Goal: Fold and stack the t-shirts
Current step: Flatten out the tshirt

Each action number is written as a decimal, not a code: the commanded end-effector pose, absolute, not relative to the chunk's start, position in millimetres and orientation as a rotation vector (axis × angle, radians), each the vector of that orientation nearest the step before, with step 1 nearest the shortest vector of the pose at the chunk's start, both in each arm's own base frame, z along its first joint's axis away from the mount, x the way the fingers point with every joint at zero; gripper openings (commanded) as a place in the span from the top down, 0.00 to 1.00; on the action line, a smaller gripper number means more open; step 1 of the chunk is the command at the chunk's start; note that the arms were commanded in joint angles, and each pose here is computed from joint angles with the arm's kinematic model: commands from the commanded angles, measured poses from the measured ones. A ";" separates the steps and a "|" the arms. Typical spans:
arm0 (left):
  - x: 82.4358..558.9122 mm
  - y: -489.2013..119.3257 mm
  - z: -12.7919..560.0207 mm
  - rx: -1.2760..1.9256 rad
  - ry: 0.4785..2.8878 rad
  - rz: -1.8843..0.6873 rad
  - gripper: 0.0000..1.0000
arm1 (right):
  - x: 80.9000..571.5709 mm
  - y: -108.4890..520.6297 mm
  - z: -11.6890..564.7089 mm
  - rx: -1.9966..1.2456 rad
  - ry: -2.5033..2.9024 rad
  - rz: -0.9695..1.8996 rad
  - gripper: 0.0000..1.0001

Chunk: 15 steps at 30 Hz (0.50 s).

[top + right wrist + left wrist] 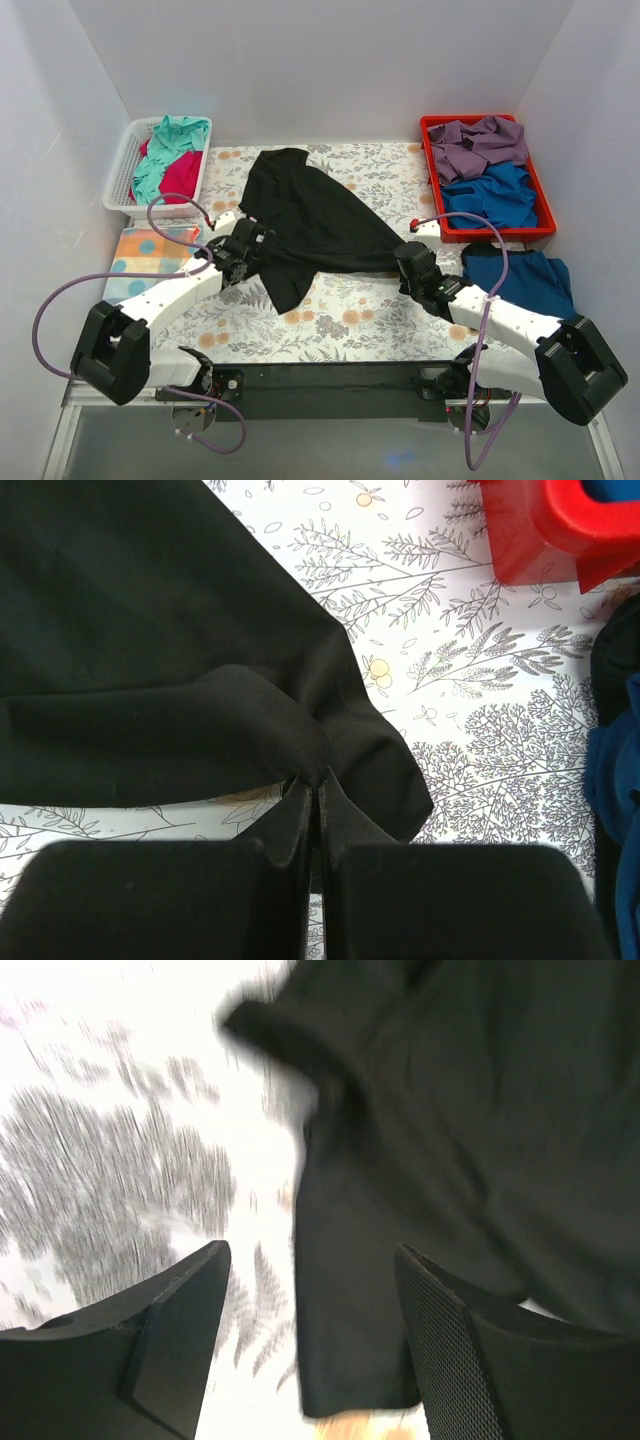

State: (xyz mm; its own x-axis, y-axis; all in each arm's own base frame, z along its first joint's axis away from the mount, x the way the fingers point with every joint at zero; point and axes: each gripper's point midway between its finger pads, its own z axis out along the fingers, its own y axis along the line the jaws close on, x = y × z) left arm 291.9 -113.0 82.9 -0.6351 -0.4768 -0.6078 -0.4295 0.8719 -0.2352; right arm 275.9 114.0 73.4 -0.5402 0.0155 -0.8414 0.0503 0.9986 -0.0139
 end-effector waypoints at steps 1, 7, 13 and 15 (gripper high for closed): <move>240.4 -142.6 59.6 -0.580 2.489 -0.227 0.37 | 287.4 124.5 86.3 0.098 2.107 0.012 0.99; 201.4 -174.5 51.3 -0.502 2.576 -0.242 0.39 | 286.1 125.3 79.3 0.096 2.123 0.012 0.99; 178.5 -181.1 31.6 -0.482 2.635 -0.168 0.39 | 284.1 124.6 76.8 0.100 2.127 0.017 0.99; 172.0 -179.6 21.8 -0.482 2.652 -0.109 0.40 | 283.1 123.3 75.8 0.103 2.128 0.015 0.99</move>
